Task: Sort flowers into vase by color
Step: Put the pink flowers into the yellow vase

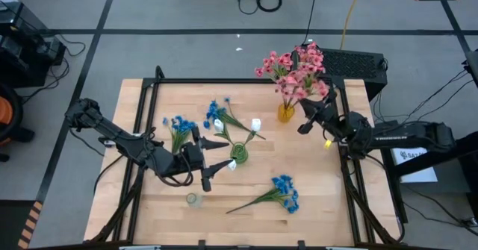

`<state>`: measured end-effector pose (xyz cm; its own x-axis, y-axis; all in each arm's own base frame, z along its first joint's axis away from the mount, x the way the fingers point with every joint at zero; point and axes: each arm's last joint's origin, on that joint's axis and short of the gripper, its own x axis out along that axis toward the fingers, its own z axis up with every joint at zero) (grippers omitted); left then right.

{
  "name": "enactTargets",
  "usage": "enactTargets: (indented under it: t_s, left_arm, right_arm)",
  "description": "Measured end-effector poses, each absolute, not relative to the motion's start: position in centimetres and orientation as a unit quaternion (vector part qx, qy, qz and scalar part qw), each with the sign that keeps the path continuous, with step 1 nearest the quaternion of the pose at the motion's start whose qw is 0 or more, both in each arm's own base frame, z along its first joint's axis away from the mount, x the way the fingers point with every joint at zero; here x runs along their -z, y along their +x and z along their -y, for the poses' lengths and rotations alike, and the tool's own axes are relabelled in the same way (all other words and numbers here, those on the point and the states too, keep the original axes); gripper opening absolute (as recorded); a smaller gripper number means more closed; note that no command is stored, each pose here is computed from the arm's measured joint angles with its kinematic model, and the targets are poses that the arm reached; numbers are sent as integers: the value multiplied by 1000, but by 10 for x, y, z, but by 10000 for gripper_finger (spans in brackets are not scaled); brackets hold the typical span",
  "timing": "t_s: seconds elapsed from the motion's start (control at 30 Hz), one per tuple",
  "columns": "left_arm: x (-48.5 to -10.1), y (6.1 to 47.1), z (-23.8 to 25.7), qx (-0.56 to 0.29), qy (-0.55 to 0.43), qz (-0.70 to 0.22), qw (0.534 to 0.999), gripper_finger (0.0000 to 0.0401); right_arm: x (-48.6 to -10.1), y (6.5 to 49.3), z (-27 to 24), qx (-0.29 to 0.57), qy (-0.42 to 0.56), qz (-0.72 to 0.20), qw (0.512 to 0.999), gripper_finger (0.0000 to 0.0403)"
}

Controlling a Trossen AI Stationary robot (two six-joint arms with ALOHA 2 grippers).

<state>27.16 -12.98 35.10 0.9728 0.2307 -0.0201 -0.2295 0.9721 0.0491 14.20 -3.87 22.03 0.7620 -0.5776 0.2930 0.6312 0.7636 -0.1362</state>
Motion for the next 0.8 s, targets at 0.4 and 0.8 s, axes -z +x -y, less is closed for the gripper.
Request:
enactTargets:
  t_s: [0.4,0.8]
  left_arm:
    - [-351,272,130,-116,22,-12,993,235]
    - [-351,273,126,-122,23,-12,992,235]
  right_arm:
    - [-203,141,44,327,-98,141,929,0]
    - [-195,146,51,338,-106,119,928,0]
